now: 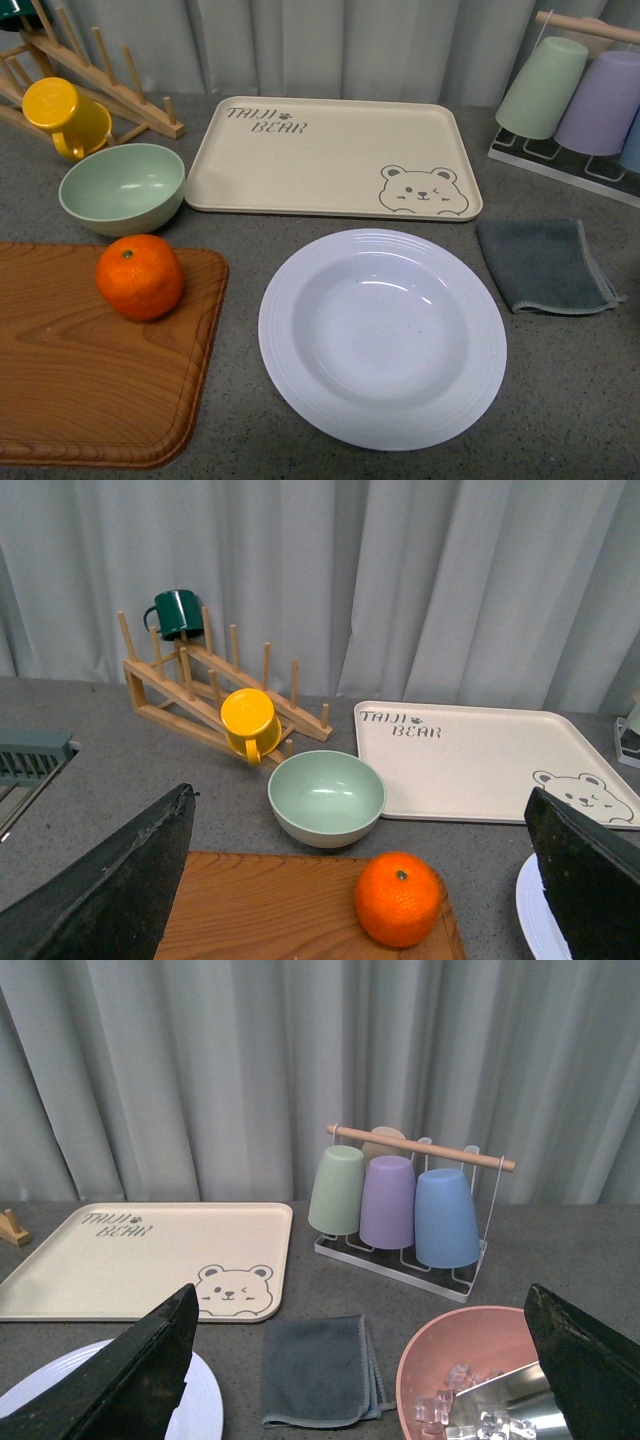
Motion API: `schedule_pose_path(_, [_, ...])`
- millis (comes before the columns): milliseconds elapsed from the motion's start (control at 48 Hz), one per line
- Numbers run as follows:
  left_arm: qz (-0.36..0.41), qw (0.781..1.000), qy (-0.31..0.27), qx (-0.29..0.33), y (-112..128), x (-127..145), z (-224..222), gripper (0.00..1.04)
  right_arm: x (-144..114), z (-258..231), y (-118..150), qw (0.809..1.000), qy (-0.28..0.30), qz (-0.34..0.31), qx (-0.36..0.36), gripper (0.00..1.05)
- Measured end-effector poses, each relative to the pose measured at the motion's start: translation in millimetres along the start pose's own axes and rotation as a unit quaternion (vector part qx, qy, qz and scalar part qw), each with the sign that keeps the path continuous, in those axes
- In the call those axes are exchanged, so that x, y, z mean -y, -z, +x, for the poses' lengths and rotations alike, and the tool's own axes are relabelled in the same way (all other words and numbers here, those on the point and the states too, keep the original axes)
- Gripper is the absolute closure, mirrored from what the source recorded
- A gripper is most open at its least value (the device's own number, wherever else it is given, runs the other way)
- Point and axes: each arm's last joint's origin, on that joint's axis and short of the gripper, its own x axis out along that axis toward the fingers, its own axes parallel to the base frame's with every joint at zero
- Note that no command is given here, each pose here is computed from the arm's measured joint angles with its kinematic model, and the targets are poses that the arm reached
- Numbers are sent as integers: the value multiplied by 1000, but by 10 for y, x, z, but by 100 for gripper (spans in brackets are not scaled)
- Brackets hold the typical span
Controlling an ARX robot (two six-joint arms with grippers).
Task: Place orange and plate with both arms
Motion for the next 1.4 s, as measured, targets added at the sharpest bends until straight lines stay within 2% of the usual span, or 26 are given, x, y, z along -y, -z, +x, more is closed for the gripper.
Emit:
schedule_pose_path(1167, [0, 1000, 0, 0, 0, 0, 0, 6, 0, 0, 0, 1000, 0, 0, 0, 9])
schedule_pose_path(1188, [-6, 1000, -10, -9, 10, 5, 4, 6, 0, 0, 0, 1000, 0, 0, 0, 9])
schedule_pose_path(1229, [-23, 996, -76, -43, 46, 3, 10, 6, 0, 0, 0, 1000, 0, 0, 0, 9])
schedule_pose_path(1271, [-29, 991, -112, -66, 90, 0, 16, 6, 1, 0, 0, 1000, 1, 0, 0, 9])
schedule_pose_path(1312, [-46, 987, -118, -96, 122, -3, 38, 6, 1, 0, 0, 1000, 1, 0, 0, 9])
schedule_pose_path(1396, [-80, 990, -102, -58, -136, 26, 334, 6, 1, 0, 0, 1000, 2, 0, 0, 9])
